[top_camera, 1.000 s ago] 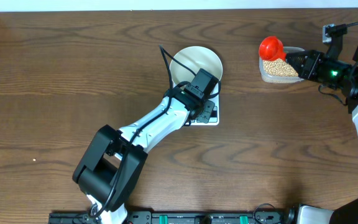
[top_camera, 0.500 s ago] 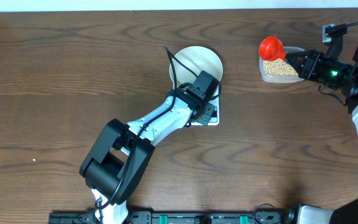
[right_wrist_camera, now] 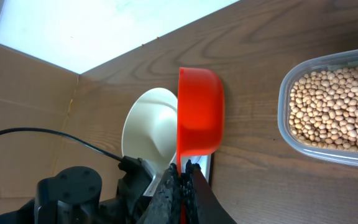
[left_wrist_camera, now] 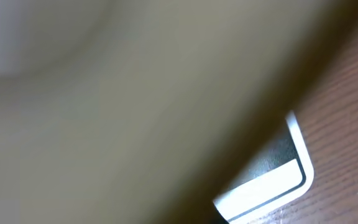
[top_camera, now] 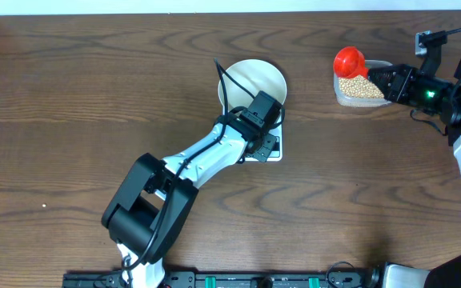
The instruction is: Scoop item into bowl and weigh 50g on scale
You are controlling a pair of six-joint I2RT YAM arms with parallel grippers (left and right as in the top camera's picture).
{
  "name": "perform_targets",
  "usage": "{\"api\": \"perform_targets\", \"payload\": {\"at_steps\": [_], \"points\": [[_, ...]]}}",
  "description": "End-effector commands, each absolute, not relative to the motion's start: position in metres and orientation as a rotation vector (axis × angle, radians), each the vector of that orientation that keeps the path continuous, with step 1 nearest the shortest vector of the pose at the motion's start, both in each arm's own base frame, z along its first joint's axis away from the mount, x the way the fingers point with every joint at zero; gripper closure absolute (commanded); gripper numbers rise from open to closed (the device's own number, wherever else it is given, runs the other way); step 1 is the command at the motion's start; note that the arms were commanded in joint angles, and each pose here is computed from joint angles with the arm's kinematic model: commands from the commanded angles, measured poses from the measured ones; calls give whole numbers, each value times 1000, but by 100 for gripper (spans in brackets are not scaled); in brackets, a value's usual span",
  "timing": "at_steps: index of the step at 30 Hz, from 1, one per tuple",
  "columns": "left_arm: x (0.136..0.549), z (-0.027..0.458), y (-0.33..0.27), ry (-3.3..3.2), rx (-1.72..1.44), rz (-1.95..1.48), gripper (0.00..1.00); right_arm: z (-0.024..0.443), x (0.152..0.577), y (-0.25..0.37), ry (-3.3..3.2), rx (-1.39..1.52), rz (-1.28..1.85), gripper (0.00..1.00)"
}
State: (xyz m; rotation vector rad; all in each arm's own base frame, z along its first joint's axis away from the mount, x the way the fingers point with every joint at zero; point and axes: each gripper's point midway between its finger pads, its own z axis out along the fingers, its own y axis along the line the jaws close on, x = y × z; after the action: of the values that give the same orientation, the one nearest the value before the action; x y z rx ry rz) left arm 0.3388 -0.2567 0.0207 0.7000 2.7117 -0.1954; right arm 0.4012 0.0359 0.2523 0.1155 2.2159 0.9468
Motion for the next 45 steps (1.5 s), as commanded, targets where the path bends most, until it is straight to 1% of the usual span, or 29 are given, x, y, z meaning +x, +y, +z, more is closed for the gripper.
{"api": "perform_targets", "payload": {"at_steps": [1,13,25,32,35,38,41,45], "points": [[342,43,-258,2656,706,-213,93,252,401,35,2214,100,941,99],[343,40,-258,2658,706,-213,93,252,400,35,2214,100,941,99],[335,-6,-250,2763,729,-152,93,252,400,35,2216,101,942,99],[338,-5,-244,2769,711,-136,93,252,400,35,2216,101,942,99],[340,9,-245,2746,704,-148,93,252,400,35,2215,101,942,99],[343,37,-247,2699,692,-174,93,252,400,35,2214,100,941,99],[341,80,-249,2629,658,-229,93,252,400,35,2214,101,941,99],[324,146,-250,2521,648,-363,93,251,400,31,2219,118,938,99]]}}
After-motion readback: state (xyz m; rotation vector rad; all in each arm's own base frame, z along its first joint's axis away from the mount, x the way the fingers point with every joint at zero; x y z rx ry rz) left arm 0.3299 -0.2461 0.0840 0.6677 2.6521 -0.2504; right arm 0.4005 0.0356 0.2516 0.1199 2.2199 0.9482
